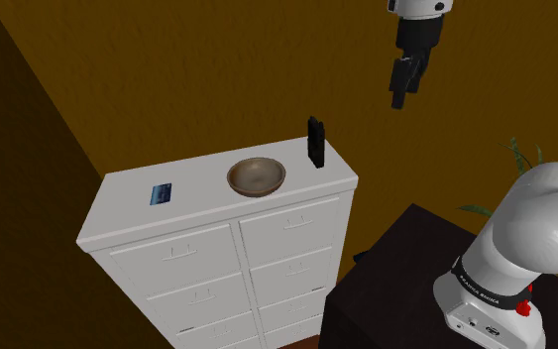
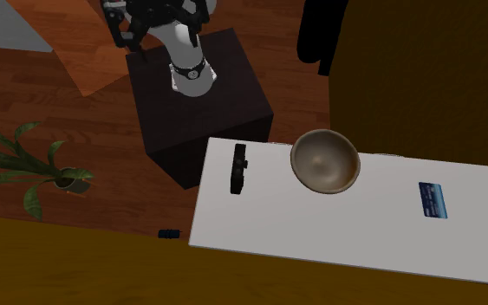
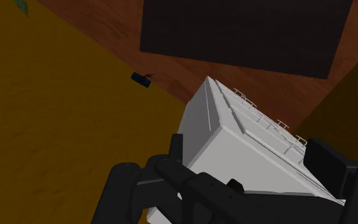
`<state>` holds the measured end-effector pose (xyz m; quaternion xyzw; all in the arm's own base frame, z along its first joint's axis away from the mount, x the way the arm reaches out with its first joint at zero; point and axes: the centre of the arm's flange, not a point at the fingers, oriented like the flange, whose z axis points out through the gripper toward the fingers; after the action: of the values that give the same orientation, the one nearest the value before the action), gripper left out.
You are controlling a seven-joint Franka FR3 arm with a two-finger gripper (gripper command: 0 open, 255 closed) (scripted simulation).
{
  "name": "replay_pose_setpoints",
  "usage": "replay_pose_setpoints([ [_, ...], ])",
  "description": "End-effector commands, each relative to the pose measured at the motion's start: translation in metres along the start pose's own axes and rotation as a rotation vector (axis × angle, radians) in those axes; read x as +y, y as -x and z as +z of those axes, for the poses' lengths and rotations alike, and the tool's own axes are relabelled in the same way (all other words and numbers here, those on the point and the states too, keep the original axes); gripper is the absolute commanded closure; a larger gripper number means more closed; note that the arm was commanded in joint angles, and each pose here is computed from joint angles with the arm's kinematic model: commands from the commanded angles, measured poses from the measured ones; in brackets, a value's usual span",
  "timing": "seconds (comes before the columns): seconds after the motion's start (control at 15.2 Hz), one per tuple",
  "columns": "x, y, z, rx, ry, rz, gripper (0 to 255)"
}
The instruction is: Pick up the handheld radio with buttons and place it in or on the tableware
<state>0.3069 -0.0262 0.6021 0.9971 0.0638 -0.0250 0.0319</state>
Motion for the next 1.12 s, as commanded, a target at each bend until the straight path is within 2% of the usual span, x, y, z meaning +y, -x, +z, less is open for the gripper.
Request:
replay_pose_setpoints([
  [0.0, 0.000, 0.000, 0.000, 0.000, 0.000, 0.000, 0],
  [0.53, -0.018, -0.105, 0.032, -0.068, -0.066, 0.260, 0],
  [1.06, -0.011, -0.210, 0.071, -0.136, -0.132, 0.520, 0],
])
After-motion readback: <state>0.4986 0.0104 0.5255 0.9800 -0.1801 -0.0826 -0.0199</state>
